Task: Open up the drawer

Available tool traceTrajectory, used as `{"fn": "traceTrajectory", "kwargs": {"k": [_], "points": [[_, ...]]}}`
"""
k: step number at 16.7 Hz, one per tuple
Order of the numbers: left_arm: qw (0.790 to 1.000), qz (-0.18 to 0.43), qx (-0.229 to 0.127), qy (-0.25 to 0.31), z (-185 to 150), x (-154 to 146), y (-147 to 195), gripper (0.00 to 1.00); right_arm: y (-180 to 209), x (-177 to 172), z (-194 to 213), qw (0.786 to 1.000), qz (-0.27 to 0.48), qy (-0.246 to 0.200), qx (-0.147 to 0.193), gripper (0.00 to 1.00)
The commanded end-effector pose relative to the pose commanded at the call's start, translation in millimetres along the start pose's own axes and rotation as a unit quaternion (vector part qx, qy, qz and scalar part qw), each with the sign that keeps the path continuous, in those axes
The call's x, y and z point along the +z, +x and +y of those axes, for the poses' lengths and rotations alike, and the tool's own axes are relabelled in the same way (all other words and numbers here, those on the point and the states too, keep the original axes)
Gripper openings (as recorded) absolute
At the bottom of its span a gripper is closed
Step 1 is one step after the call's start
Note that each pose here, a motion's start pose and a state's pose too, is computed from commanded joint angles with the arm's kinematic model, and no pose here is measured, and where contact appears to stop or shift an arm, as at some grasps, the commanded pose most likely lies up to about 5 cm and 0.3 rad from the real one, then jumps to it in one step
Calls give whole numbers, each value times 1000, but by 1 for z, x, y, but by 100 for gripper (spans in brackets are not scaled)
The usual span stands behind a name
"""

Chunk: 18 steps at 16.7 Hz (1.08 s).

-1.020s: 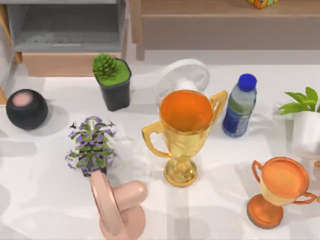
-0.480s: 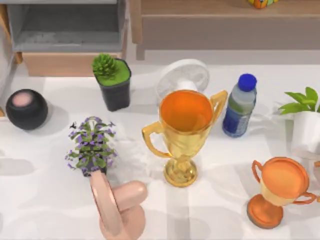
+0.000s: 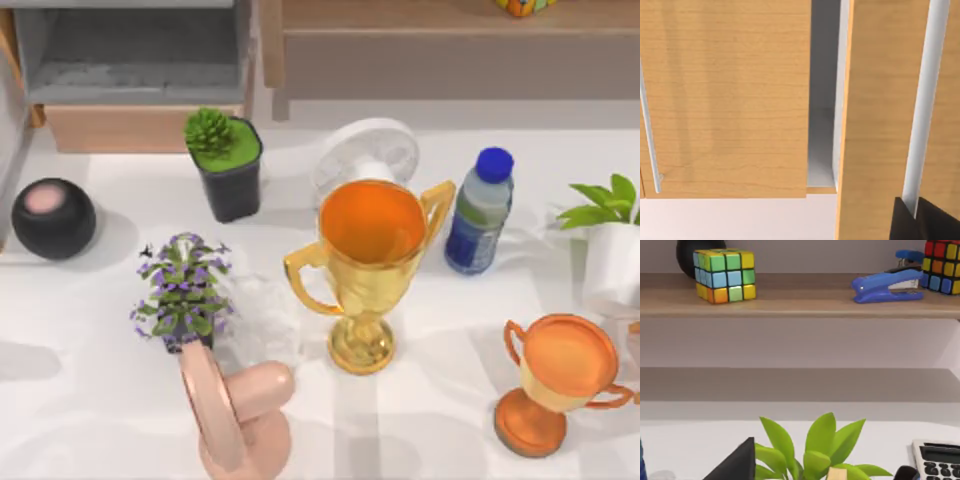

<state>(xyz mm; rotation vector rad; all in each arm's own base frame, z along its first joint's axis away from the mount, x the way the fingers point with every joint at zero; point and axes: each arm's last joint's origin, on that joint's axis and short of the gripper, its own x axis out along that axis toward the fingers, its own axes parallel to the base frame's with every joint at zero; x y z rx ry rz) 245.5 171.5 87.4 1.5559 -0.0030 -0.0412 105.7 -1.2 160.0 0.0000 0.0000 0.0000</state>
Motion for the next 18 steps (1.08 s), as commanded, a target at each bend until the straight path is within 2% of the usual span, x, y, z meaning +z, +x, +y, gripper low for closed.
{"fn": "traceTrajectory", "kwargs": {"k": [12,18], "points": [[1000,0,0,0,0,0,0,98,0,0,0,1000,0,0,0,100],[1000,0,0,0,0,0,0,100,0,0,0,1000,0,0,0,100]]}}
